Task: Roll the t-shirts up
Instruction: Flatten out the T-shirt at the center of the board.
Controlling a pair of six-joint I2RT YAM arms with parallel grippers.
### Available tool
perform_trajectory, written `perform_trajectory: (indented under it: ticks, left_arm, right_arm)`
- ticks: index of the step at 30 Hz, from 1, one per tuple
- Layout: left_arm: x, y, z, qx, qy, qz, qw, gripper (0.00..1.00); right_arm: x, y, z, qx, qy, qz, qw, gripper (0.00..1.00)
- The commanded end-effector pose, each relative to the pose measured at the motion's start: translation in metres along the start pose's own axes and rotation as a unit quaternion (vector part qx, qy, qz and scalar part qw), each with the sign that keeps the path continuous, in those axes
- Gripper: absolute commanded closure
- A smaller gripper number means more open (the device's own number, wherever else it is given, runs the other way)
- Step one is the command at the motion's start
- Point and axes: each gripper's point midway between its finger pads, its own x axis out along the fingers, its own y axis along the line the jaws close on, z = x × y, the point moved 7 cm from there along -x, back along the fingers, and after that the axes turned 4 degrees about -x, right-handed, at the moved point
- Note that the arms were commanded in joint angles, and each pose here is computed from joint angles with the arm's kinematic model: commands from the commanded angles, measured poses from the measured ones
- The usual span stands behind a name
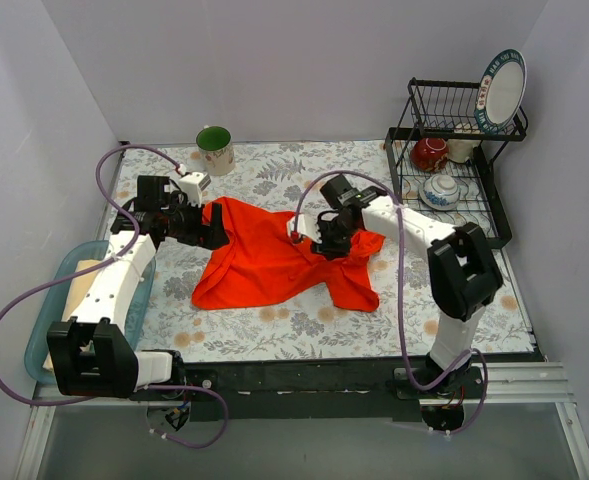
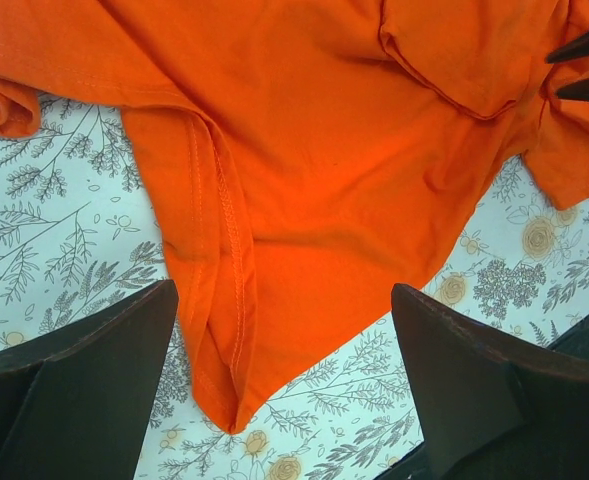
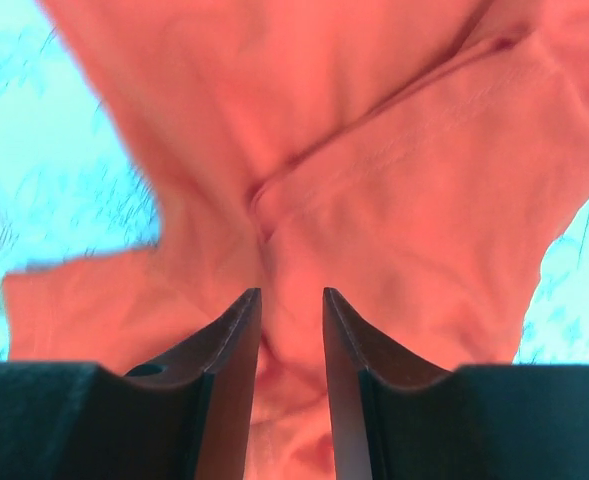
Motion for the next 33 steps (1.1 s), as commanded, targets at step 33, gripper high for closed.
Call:
perform_trajectory:
  ticks: [33]
  left_arm:
    - [-0.007, 0.015, -0.025, 0.007, 0.011, 0.031, 0.999, 0.12]
  right_arm:
    - [-0.057, 0.132, -0.058, -0.556, 0.014, 0.183, 0.81, 0.57]
